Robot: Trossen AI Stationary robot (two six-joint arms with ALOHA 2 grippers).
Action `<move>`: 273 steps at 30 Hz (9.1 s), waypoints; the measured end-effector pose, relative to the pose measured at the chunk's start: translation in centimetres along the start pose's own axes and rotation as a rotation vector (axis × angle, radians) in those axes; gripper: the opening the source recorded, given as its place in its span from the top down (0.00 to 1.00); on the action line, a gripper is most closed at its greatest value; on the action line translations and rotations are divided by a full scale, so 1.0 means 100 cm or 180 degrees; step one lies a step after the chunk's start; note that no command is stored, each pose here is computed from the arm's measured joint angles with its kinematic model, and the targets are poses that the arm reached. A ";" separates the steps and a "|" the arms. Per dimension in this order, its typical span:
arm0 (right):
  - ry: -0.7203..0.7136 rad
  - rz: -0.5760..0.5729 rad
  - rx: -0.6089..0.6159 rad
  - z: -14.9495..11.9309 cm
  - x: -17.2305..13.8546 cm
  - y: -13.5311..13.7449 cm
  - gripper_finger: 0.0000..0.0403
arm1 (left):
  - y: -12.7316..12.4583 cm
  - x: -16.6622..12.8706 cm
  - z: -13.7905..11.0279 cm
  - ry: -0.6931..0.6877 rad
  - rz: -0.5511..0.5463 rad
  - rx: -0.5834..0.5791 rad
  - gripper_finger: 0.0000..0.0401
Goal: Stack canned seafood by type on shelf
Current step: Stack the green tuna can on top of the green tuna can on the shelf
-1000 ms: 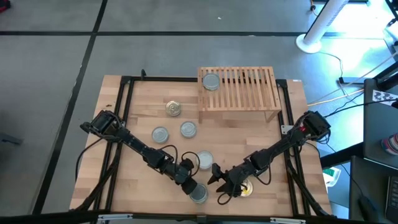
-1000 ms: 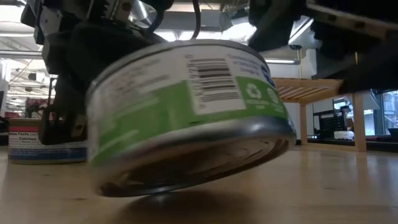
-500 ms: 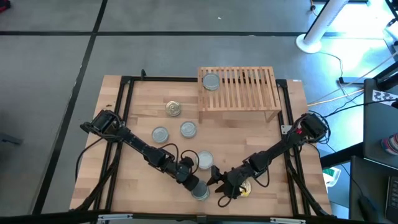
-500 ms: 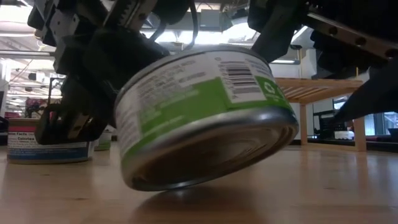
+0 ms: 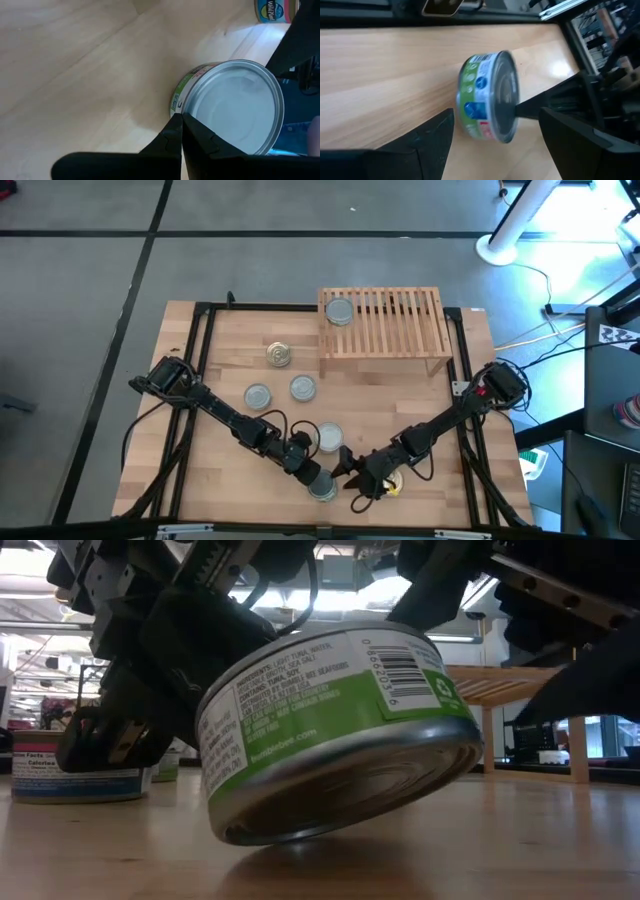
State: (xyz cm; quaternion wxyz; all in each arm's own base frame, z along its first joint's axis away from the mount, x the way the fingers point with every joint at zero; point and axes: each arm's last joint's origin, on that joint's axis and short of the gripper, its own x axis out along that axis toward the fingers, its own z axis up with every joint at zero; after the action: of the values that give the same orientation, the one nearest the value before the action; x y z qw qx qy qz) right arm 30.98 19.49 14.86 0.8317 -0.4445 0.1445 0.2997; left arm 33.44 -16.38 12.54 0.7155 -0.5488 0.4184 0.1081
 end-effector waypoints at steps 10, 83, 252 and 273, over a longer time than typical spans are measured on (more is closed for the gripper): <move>-0.0122 -0.0185 0.0027 0.006 -0.003 -0.007 0.28 | 0.000 0.000 0.000 0.0001 -0.0001 0.0038 1.00; -0.0051 0.0112 -0.0037 -0.004 0.015 0.018 0.28 | 0.000 0.000 0.000 -0.0002 -0.0008 -0.0374 1.00; 0.2254 -0.2388 0.0120 -0.190 -0.186 -0.206 0.45 | -0.003 -0.160 0.274 -0.3546 0.0961 0.3334 1.00; 0.2243 -0.2391 0.0130 -0.190 -0.186 -0.206 0.50 | -0.001 -0.160 0.275 -0.3597 0.1296 0.3273 1.00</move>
State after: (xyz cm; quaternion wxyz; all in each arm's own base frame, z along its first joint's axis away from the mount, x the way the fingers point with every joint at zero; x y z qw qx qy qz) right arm 29.94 -11.83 27.05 0.7913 -0.5234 0.2522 -0.1906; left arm 36.66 12.54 25.38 0.9498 0.0761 0.0812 0.2924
